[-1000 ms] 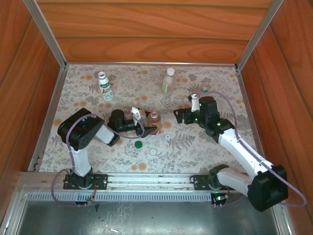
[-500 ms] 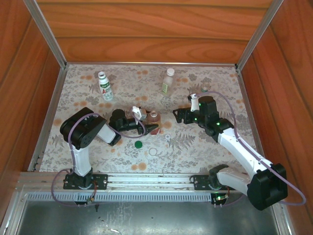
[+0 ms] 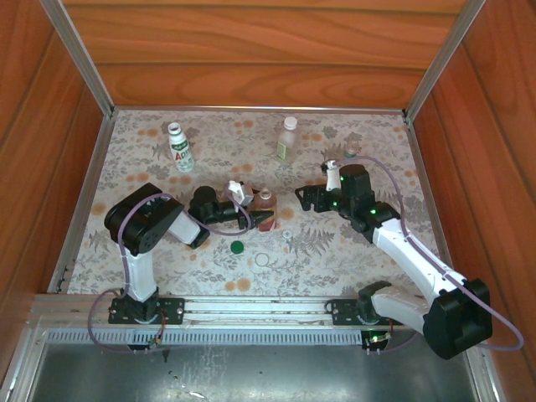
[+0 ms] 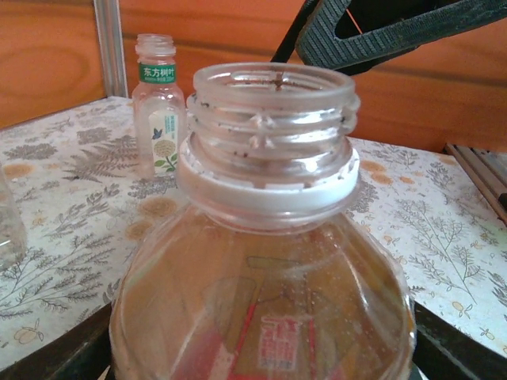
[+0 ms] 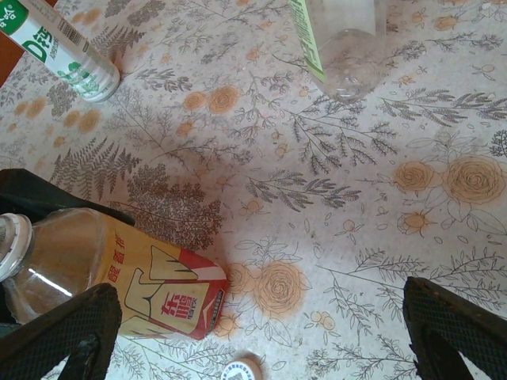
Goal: Screw on the bottle caps
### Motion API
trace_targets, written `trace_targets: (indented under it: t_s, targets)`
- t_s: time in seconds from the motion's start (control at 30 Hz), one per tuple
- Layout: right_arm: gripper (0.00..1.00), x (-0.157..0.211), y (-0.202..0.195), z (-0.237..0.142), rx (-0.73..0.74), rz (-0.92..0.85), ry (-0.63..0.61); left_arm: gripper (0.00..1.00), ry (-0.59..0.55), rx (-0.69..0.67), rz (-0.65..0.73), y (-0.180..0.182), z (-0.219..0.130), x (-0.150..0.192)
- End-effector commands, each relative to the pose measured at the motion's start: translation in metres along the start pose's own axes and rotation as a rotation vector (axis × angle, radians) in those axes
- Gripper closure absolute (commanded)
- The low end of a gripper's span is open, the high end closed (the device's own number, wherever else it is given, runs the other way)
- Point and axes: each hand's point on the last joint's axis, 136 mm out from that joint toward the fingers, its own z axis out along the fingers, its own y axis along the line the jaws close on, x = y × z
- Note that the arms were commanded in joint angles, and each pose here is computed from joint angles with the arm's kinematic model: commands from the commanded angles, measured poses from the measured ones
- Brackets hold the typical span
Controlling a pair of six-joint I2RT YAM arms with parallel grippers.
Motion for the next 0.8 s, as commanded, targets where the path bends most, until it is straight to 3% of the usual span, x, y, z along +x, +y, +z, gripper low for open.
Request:
trace_targets:
  t_s: [0.0, 0.2, 0.37, 0.77]
  targets:
    - [0.04, 0.007, -0.004, -0.001, 0.011, 0.036, 0.017, 0.34, -0.016, 0.029, 0.009, -0.004, 0.005, -0.003]
    - [0.09, 0.024, -0.002, -0.002, 0.048, 0.06, 0.07, 0.39, -0.005, 0.027, 0.039, -0.005, 0.003, 0.002]
    - [0.09, 0.051, 0.014, -0.002, 0.125, -0.072, 0.142, 0.4, 0.01, 0.015, 0.053, -0.007, -0.003, 0.009]
    - [0.35, 0.122, 0.03, 0.032, 0.222, -0.262, 0.278, 0.4, 0.034, -0.023, 0.037, 0.0, -0.014, 0.019]
